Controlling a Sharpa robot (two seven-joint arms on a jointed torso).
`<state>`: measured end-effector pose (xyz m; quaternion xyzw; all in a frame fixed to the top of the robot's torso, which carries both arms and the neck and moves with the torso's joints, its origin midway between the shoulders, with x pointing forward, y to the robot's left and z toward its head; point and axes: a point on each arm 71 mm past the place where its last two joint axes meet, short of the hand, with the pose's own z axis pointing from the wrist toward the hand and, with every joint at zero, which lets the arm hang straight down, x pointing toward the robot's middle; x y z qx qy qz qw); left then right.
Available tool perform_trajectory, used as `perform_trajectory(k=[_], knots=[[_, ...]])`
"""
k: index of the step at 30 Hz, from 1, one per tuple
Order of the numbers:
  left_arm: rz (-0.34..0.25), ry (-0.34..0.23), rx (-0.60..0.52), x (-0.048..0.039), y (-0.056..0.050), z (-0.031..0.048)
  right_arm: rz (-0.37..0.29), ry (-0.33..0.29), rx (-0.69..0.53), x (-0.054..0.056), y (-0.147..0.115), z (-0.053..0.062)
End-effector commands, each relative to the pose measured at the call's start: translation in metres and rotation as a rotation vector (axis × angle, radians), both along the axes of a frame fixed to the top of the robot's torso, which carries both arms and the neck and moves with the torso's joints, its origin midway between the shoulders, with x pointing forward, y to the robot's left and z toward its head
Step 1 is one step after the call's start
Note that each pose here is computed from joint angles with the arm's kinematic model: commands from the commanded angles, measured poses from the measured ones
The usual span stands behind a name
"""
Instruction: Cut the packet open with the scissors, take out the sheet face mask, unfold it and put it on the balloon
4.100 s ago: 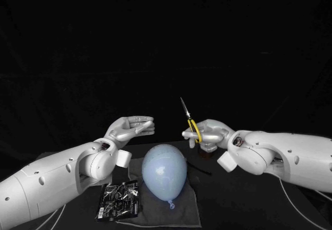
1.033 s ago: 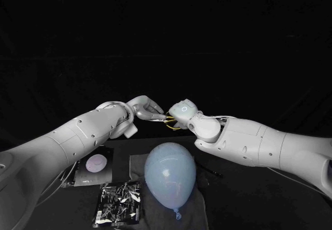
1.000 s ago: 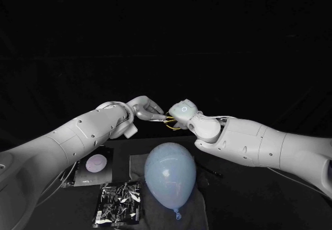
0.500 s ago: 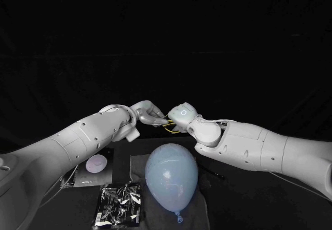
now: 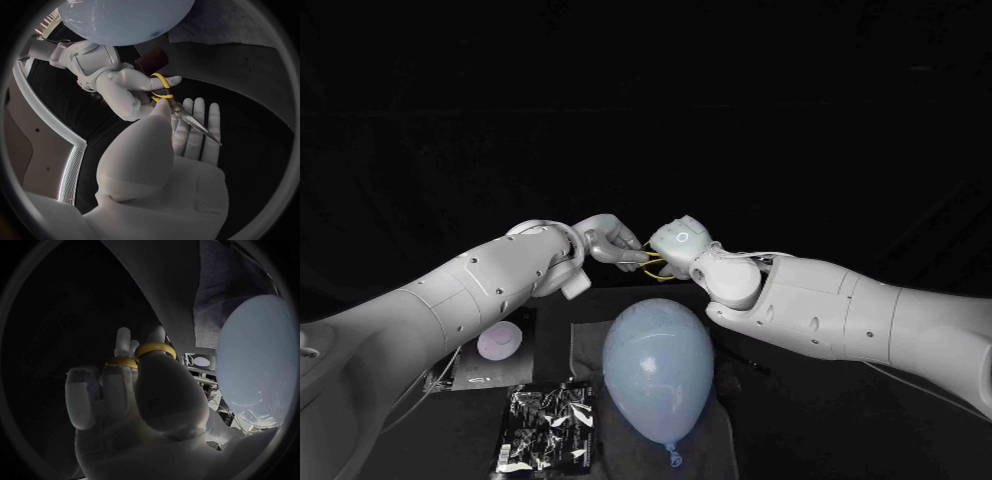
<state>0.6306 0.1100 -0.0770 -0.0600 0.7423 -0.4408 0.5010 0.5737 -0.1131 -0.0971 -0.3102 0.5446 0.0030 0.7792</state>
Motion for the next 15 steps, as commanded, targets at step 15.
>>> perform_trajectory(k=[15], knots=[[-0.023, 0.037, 0.022, -0.0019, -0.0015, -0.0028, 0.037, -0.065, -0.005, -0.0018, 0.0023, 0.0058]])
